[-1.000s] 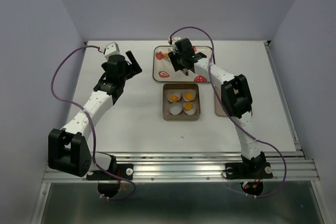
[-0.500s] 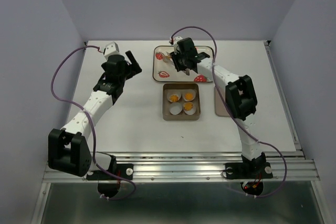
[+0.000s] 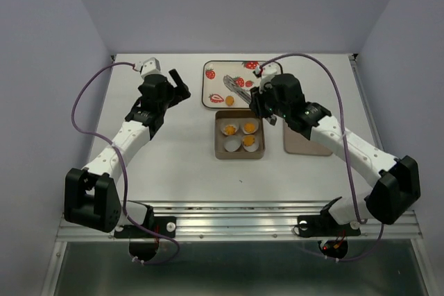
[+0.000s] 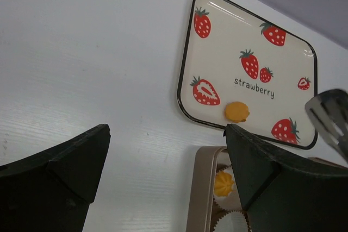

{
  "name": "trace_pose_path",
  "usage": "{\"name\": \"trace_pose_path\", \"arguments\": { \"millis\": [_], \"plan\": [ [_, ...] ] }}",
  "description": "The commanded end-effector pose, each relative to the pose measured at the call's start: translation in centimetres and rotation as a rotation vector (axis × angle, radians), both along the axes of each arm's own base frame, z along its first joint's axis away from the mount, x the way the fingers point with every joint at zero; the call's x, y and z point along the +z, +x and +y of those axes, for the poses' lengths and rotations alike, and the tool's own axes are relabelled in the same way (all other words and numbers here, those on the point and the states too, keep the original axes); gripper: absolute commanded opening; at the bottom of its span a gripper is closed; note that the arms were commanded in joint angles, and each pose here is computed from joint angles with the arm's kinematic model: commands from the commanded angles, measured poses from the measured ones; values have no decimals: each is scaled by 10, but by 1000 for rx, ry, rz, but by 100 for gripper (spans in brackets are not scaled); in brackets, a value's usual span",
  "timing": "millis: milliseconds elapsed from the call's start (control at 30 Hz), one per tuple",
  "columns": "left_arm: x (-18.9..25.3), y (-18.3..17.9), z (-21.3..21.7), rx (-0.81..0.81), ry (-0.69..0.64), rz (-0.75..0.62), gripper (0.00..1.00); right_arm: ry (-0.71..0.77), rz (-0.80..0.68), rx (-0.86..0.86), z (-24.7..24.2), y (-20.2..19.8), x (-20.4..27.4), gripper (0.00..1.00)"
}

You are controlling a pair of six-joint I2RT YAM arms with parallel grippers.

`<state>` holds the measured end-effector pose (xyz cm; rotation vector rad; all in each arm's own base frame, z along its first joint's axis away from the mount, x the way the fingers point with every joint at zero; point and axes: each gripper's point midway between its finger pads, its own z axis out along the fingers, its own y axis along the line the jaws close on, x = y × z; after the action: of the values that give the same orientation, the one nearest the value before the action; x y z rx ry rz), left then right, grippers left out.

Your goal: Pack the cookies

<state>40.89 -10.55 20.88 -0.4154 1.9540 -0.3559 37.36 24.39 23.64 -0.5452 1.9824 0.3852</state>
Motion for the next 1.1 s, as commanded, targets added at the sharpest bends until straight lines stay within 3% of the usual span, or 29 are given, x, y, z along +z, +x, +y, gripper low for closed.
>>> {"name": "trace_pose_path", "arguments": {
  "millis": [0,133,333,400,667,833,1067],
  "plan": [
    [8,4,-10,-27,-15,-43,99,34,59,104,17,-63,-6,35],
    [5,5,-16,-46,-19,-36,99,70,96,96,13,-84,-8,36],
    [2,6,-16,-42,-13,-32,99,23,40,-114,-6,-49,-1,38],
    [1,7,-18,-49,-16,-32,99,-24,41,-156,-5,-33,-10,43],
    [-4,12,-17,-47,10,-18,99,-110,47,-139,27,39,-26,49],
    [-8,13,-17,-53,29,-6,99,-204,87,-119,37,59,-57,59],
    [-14,12,-12,-42,54,15,99,-269,102,-120,44,76,-83,60]
  ]
}}
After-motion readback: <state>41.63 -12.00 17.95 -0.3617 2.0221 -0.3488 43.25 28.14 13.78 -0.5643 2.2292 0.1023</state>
